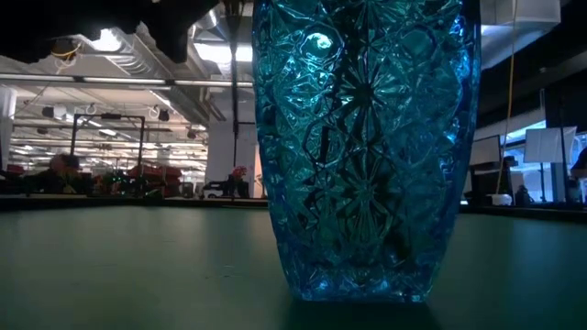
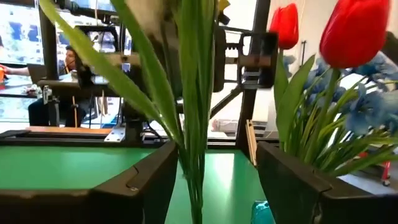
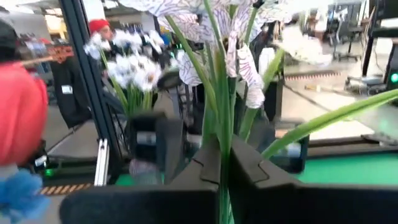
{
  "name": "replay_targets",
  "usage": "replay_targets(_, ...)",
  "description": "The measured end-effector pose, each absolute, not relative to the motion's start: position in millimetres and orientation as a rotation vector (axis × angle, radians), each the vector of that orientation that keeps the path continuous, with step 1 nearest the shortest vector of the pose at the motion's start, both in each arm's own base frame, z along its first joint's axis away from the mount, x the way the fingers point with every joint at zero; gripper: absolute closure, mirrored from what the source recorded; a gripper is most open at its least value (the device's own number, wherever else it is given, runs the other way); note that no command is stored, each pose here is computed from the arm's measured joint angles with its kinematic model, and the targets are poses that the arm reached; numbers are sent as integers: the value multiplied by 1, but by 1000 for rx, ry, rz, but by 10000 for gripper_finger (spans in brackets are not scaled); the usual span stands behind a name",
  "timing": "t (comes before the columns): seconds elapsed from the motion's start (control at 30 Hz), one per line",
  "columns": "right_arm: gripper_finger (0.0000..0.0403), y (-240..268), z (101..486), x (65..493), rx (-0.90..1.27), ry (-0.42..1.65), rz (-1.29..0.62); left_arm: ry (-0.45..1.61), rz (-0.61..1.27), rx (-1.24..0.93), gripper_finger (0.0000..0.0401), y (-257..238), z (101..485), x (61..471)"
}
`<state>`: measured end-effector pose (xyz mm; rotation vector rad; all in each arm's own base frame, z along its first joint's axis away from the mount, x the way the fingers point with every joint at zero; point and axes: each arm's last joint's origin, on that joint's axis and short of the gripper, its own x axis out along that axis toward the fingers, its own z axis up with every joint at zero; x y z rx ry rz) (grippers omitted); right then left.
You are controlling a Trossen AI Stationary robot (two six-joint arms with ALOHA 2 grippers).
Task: Sort flowers into vase by color
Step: Put the white flower into the purple vase
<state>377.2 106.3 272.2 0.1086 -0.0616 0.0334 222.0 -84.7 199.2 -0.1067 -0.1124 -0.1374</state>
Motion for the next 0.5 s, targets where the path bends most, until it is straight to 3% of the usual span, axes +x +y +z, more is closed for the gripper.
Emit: replay_targets(0.5,386,107,285,375,40,-187,66,-132,-90,-135,192,-81,211,240)
